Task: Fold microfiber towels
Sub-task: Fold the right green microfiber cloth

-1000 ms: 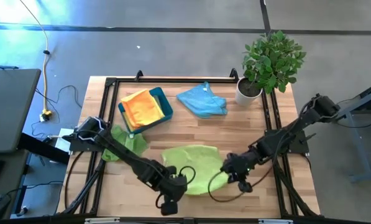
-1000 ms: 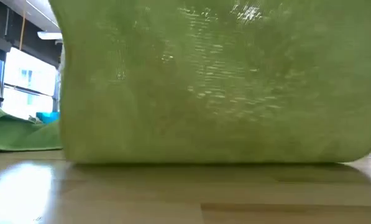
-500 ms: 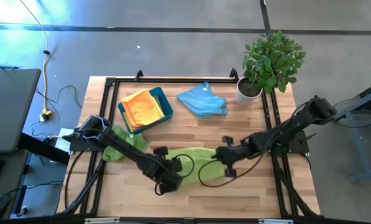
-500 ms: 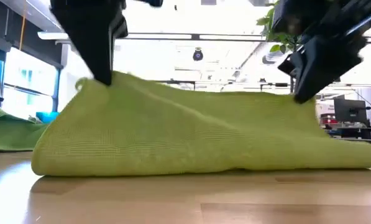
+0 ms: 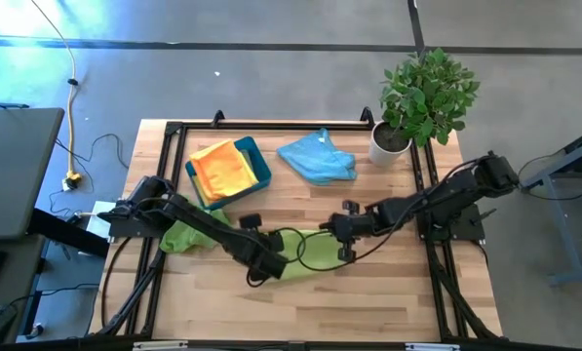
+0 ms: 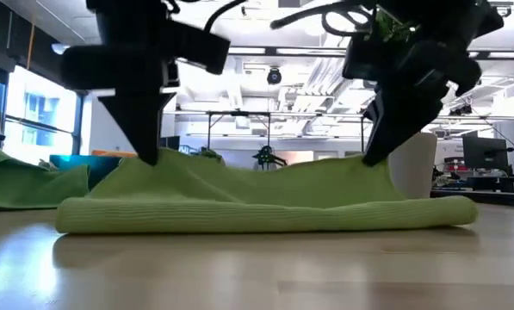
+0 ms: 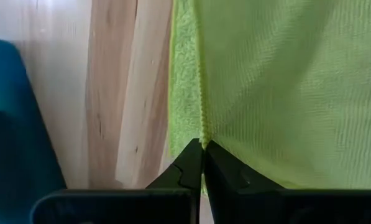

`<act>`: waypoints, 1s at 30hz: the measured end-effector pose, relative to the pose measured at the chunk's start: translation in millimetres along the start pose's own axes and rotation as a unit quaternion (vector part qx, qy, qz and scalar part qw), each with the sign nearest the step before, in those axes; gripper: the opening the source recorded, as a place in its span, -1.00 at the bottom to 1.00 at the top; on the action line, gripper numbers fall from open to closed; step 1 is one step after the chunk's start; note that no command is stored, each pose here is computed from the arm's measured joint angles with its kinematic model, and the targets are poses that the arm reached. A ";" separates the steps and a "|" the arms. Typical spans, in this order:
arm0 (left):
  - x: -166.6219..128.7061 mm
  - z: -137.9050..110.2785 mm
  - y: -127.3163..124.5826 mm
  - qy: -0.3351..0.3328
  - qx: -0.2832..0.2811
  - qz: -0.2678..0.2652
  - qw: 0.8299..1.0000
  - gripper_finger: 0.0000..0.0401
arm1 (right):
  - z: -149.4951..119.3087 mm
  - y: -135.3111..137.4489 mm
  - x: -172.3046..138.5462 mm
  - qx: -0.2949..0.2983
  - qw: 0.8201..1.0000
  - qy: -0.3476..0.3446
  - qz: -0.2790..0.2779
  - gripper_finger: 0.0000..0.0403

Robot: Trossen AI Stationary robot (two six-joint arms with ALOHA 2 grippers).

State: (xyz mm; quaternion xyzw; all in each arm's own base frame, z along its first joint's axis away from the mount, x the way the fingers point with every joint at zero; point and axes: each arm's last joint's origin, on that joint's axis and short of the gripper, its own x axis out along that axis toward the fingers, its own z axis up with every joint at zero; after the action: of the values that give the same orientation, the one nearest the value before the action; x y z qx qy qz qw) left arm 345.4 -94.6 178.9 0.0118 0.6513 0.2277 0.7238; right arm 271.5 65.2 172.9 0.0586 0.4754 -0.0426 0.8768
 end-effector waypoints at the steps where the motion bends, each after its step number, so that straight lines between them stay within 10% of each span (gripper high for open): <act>1: 2.0 -0.4 1.1 0.002 -0.001 0.002 1.000 -0.97 | 0.5 -1.4 0.6 0.002 1.000 0.000 -0.002 -1.00; 19: 20.8 -2.1 10.2 0.003 -0.017 0.024 1.000 -0.96 | 5.6 -17.3 5.8 0.009 0.999 -0.007 -0.037 -0.94; 30: 25.0 3.3 24.5 0.025 -0.060 0.032 0.997 -0.42 | 9.1 -17.5 1.8 0.006 0.998 0.002 -0.058 -0.41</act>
State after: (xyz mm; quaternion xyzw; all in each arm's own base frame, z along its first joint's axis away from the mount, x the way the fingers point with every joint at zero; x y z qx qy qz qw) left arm 342.0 -63.1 163.6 -0.0161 0.6535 0.2899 0.6991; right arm 277.8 46.6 175.2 0.0361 0.4794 -0.0963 0.8715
